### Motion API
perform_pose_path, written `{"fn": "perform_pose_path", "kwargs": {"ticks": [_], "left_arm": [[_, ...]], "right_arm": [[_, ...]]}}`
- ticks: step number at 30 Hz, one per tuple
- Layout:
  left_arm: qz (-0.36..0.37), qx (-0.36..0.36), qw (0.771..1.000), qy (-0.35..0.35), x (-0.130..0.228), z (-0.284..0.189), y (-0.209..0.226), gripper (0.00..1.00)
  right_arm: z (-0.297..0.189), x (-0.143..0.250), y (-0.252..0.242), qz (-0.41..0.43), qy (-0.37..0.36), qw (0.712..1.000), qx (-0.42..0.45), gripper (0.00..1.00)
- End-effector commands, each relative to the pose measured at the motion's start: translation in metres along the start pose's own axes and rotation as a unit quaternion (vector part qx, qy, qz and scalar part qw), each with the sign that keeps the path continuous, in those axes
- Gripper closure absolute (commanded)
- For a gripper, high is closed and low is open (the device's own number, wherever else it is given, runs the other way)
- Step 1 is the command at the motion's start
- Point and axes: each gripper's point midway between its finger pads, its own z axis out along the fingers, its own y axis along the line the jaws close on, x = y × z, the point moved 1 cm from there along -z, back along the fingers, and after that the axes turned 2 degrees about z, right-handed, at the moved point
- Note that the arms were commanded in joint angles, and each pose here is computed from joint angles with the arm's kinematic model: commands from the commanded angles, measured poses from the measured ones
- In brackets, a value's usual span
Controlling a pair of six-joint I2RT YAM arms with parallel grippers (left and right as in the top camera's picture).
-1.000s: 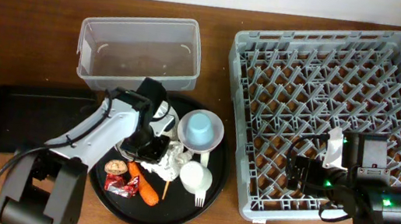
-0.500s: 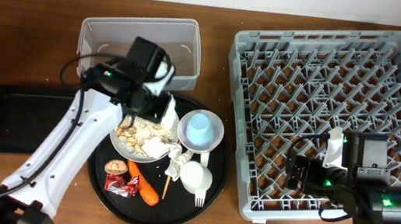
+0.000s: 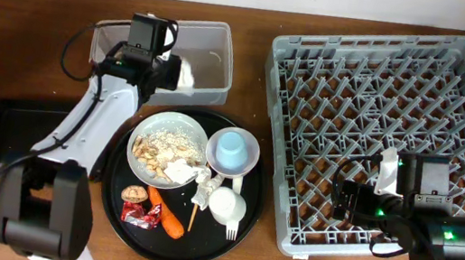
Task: Sort waste into correct bins and load items into the dishwasher rack
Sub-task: 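Carry the tissue into the clear plastic bin and open the left gripper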
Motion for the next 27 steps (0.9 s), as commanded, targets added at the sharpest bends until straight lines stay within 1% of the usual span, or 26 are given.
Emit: {"fn": "perform_pose_path", "kwargs": {"ticks": [1, 3, 5, 6, 7, 8, 9, 11, 14, 15, 17, 19, 21, 23, 25, 26, 27], "left_arm": [[0.002, 0.001, 1.0, 0.001, -0.002, -0.007, 0.001, 0.37], [0.005, 0.042, 0.999, 0.016, 0.004, -0.026, -0.013, 0.37], [0.003, 0.147, 0.987, 0.06, 0.025, -0.066, -0.045, 0.38], [0.003, 0.169, 0.981, 0.095, 0.041, -0.08, -0.053, 0.38], [-0.007, 0.17, 0.977, 0.129, 0.057, -0.088, -0.057, 0.38], [-0.008, 0.171, 0.968, 0.182, 0.081, -0.096, -0.063, 0.38], [-0.001, 0.173, 0.96, 0.22, 0.099, -0.1, -0.069, 0.38], [0.014, 0.167, 0.947, 0.273, 0.131, -0.1, -0.076, 0.38], [0.008, 0.157, 0.936, 0.314, 0.173, -0.087, -0.078, 0.38], [0.005, 0.146, 0.937, 0.318, 0.181, -0.083, -0.075, 0.38], [-0.009, 0.1, 0.943, 0.316, 0.196, -0.068, -0.063, 0.38], [-0.017, 0.099, 0.946, 0.308, 0.2, -0.061, -0.064, 0.39], [-0.018, 0.101, 0.95, 0.295, 0.201, -0.054, -0.065, 0.54], [-0.019, 0.102, 0.952, 0.289, 0.202, -0.05, -0.066, 0.72], [-0.019, 0.102, 0.951, 0.291, 0.203, -0.05, -0.066, 0.85], [-0.019, 0.102, 0.951, 0.291, 0.202, -0.05, -0.066, 1.0], [-0.019, 0.102, 0.951, 0.29, 0.201, -0.05, -0.066, 1.0]], "right_arm": [[-0.006, -0.005, 0.0, 0.003, -0.013, 1.0, 0.004, 0.02], [-0.006, -0.005, 0.0, 0.003, -0.013, 1.0, 0.004, 0.02], [-0.005, -0.004, 0.0, 0.003, -0.012, 1.0, 0.004, 0.02], [-0.005, -0.004, 0.0, 0.003, -0.012, 1.0, 0.004, 0.02], [-0.005, -0.004, 0.0, 0.003, -0.012, 1.0, 0.004, 0.02], [-0.005, -0.004, 0.0, 0.003, -0.012, 1.0, 0.004, 0.02], [-0.005, -0.004, 0.0, 0.003, -0.012, 1.0, 0.004, 0.02], [-0.005, -0.004, 0.0, 0.003, -0.012, 1.0, 0.004, 0.02], [-0.005, -0.003, -0.001, 0.004, -0.009, 1.0, 0.004, 0.01], [-0.005, -0.002, -0.001, 0.004, -0.008, 1.0, 0.005, 0.02], [-0.005, -0.001, -0.001, 0.004, -0.006, 1.0, 0.005, 0.01], [-0.005, 0.0, -0.001, 0.004, -0.004, 1.0, 0.005, 0.02], [-0.005, 0.0, -0.001, 0.005, -0.004, 1.0, 0.006, 0.02], [-0.005, 0.0, -0.001, 0.005, -0.003, 1.0, 0.006, 0.02], [-0.005, 0.0, -0.001, 0.005, -0.003, 1.0, 0.006, 0.02], [-0.005, 0.0, -0.001, 0.005, -0.003, 1.0, 0.006, 0.02], [-0.005, 0.0, -0.001, 0.005, -0.003, 1.0, 0.006, 0.02]]}}
